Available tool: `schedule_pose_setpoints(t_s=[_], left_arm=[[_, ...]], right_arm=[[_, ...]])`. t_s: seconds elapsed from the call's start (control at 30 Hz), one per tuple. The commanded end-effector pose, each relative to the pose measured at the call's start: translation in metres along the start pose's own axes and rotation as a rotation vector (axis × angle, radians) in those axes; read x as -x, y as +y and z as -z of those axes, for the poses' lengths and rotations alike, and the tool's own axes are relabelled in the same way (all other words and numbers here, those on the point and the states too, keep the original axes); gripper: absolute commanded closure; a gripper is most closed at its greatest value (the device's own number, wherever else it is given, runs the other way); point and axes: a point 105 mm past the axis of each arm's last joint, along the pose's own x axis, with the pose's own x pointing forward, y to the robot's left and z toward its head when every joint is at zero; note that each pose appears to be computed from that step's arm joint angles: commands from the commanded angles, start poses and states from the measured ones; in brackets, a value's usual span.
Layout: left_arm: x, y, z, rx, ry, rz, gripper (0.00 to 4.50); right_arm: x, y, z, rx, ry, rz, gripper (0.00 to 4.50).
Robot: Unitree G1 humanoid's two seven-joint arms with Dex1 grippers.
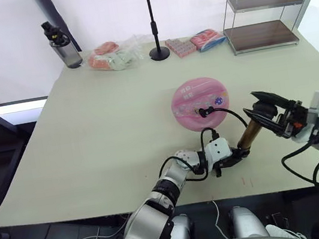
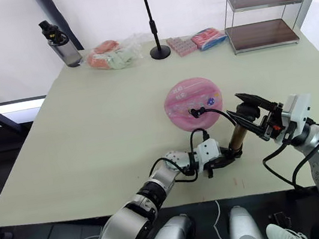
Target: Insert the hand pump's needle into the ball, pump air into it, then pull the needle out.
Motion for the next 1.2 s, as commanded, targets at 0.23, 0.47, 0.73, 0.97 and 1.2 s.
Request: schedule_pose_setpoints(t_s=[0.23,0.47,0.73,0.97,1.2], left_arm=[[0.008,-0.031,0.049,0.106,0.163,0.076,3.41],[0.007,-0.032,0.049,0.108,0.164,0.078,3.41],[0.007,-0.033,0.049,0.109,0.164,0.084,3.41],[0.007,-0.033,0.049,0.105,0.166,0.089,3.41],[0.007,-0.033,0.049,0.107,0.165,0.089,3.41]], right_arm=[[0.006,0.016,0.042,-0.102,0.172,0.039,2.59],[-0.001,0.0,-0.009,-0.04,-0.043,0.033,2.59],[-0.002,-0.027,-0.073,0.097,-0.195,0.027,2.59],[-0.005,-0.047,-0.13,0.17,-0.317,0.03,2.59],[-0.009,-0.054,-0.16,0.194,-0.396,0.039,2.59]])
